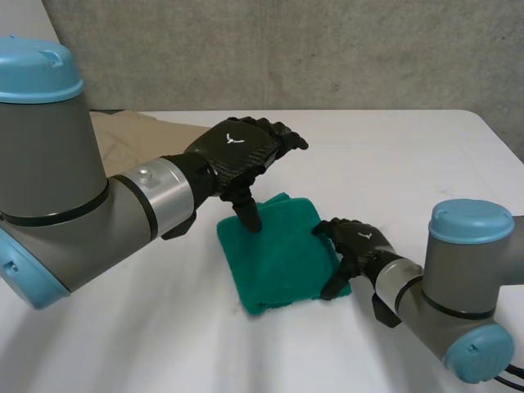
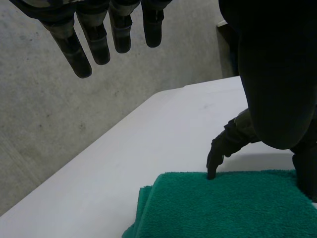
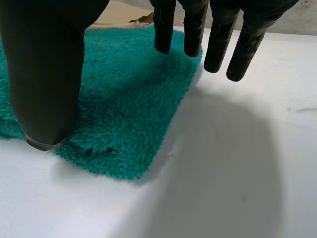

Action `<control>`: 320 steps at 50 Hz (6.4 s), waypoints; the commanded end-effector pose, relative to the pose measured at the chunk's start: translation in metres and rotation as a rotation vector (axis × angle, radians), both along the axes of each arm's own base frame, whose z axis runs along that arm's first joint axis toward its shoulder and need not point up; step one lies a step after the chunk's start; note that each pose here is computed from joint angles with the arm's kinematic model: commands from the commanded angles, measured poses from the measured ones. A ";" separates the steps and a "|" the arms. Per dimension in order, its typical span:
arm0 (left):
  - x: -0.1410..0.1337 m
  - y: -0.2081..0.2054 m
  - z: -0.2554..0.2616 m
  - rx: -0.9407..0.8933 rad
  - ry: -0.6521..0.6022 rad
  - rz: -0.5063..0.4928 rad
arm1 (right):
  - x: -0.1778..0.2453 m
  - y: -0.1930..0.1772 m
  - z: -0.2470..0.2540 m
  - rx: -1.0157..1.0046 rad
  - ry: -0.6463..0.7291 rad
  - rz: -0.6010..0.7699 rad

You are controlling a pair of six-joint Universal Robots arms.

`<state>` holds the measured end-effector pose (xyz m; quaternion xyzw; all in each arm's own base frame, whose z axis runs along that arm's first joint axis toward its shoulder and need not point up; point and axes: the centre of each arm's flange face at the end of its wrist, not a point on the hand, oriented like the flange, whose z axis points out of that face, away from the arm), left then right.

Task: Fold the laundry.

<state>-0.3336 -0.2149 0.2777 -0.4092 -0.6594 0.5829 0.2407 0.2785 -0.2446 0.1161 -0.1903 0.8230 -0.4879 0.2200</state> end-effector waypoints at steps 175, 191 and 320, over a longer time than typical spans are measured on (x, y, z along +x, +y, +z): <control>0.206 -0.273 -0.161 -0.312 -0.403 0.625 | 0.015 0.031 0.056 -0.416 0.404 0.381; 0.077 -0.115 -0.053 -0.309 -0.065 0.463 | -0.007 -0.010 0.092 -0.511 0.405 0.203; 0.100 -0.054 -0.062 -0.059 -0.103 0.496 | -0.024 0.009 0.128 -0.216 0.294 -0.042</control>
